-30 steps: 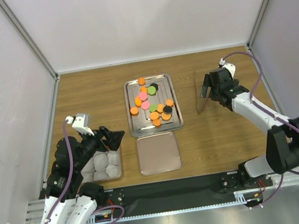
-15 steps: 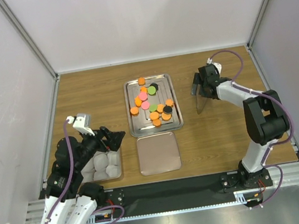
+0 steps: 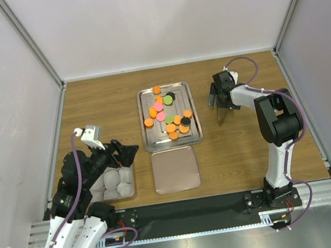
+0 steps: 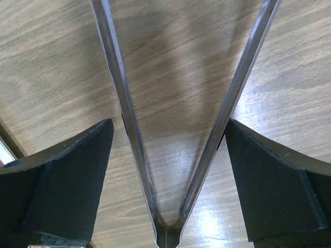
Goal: Pack the cookies
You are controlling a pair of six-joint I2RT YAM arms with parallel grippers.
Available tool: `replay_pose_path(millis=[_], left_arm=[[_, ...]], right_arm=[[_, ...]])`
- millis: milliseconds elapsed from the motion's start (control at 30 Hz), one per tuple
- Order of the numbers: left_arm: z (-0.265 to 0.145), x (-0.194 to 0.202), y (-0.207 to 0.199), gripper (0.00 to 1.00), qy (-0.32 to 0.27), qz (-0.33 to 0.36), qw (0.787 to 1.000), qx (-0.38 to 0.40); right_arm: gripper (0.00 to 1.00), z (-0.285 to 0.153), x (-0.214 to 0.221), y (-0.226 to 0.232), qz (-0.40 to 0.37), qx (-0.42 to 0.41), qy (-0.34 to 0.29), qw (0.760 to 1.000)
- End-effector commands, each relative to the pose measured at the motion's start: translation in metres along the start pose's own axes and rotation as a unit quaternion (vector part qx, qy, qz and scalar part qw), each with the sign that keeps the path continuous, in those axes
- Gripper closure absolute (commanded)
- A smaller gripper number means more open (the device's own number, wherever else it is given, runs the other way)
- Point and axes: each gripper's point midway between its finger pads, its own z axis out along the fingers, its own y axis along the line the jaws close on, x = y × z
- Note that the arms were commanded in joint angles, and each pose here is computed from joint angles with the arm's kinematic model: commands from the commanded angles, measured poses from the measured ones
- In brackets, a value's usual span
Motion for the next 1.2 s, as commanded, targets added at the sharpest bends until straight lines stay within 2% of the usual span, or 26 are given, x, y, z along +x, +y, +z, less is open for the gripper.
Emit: replay_pose_path(millis=[0,100,233,300,433,733,1000,1167], left_arm=[[0.003,-0.005,-0.003,0.00,-0.009,0.013,1.000,0.010],[0.003,-0.005,-0.002,0.00,-0.008,0.012,1.000,0.008],[0.004,-0.004,-0.002,0.00,-0.007,0.011,1.000,0.006],[0.004,-0.004,-0.001,0.00,-0.006,0.011,1.000,0.004],[0.004,-0.005,0.000,0.00,-0.009,0.011,1.000,0.002],[0.004,-0.005,0.000,0.00,-0.009,0.011,1.000,0.001],[0.003,-0.005,0.001,0.00,-0.009,0.010,1.000,-0.003],[0.003,-0.006,0.002,0.00,-0.012,0.010,1.000,-0.006]], right_arm=[[0.07,0.006,0.000,0.002,0.000,0.003,0.001,1.000],[0.14,0.006,0.005,0.000,-0.002,0.004,0.004,1.000],[0.30,0.003,0.004,-0.001,-0.004,0.002,0.002,1.000],[0.38,-0.001,-0.002,-0.002,-0.008,0.003,-0.004,1.000],[0.47,-0.020,-0.019,0.001,-0.011,-0.004,-0.021,1.000],[0.48,-0.118,-0.057,0.023,-0.019,-0.074,-0.090,0.993],[0.48,-0.183,-0.030,0.055,-0.059,-0.166,-0.090,0.980],[0.48,-0.219,0.006,0.076,-0.107,-0.218,-0.071,0.967]])
